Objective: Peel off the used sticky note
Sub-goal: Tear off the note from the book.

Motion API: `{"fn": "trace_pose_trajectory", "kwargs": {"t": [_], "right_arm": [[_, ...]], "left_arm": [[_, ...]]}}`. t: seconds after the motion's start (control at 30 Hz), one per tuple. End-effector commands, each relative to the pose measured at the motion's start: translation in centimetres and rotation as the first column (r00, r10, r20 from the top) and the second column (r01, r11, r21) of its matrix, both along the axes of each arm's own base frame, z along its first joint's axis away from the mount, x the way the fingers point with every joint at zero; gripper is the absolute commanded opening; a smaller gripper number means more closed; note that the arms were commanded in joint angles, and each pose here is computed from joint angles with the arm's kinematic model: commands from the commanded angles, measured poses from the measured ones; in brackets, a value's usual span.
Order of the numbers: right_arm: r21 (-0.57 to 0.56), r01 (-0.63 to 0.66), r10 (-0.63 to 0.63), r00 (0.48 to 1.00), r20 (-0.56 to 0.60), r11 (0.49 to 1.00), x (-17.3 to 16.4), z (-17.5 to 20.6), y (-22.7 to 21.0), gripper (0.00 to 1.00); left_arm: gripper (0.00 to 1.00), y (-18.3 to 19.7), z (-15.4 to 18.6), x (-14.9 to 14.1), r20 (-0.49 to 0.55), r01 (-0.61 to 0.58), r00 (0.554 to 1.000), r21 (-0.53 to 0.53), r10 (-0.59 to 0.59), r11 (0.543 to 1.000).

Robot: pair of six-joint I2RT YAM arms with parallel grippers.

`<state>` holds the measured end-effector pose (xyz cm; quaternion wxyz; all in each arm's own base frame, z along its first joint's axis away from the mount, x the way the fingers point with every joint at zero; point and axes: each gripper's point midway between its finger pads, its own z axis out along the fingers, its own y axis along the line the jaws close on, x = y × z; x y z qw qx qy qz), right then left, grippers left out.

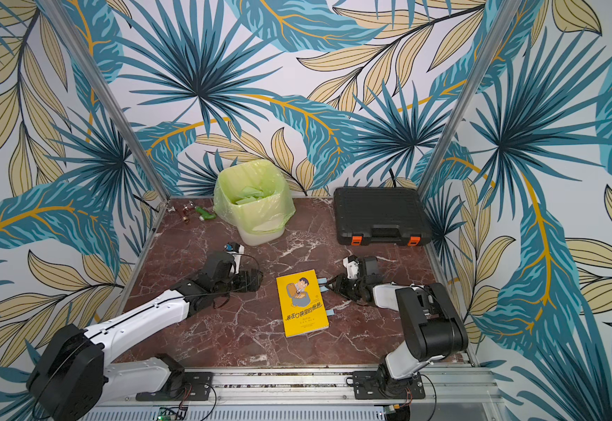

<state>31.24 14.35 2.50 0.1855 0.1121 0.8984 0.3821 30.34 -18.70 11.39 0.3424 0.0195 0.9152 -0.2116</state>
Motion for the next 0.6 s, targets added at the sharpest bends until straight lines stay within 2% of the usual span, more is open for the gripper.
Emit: {"fn": "trace_pose_trajectory", "kwargs": {"t": [0.0,0.23,0.43,0.57], "right_arm": [[0.015,-0.021,0.021,0.999,0.025,1.000,0.3,0.3,0.6,0.20],[0.005,-0.024,0.023,0.998,0.059,1.000,0.5,1.2,0.6,0.00],[0.012,-0.073,0.072,0.992,0.104,0.997,0.1,3.4,1.9,0.00],[0.004,-0.124,0.122,0.982,0.145,0.992,-0.3,5.6,3.4,0.00]], "left_arm": [[1.00,-0.2,0.7,0.7,0.011,-0.020,1.000,-0.002,0.020,1.000],[1.00,-1.1,0.2,0.9,-0.013,0.000,1.000,-0.024,0.000,1.000],[1.00,-3.8,0.7,0.4,-0.027,0.066,0.997,-0.128,-0.070,0.990],[0.99,-6.3,1.9,-0.4,-0.023,0.152,0.987,-0.185,-0.159,0.971]]}}
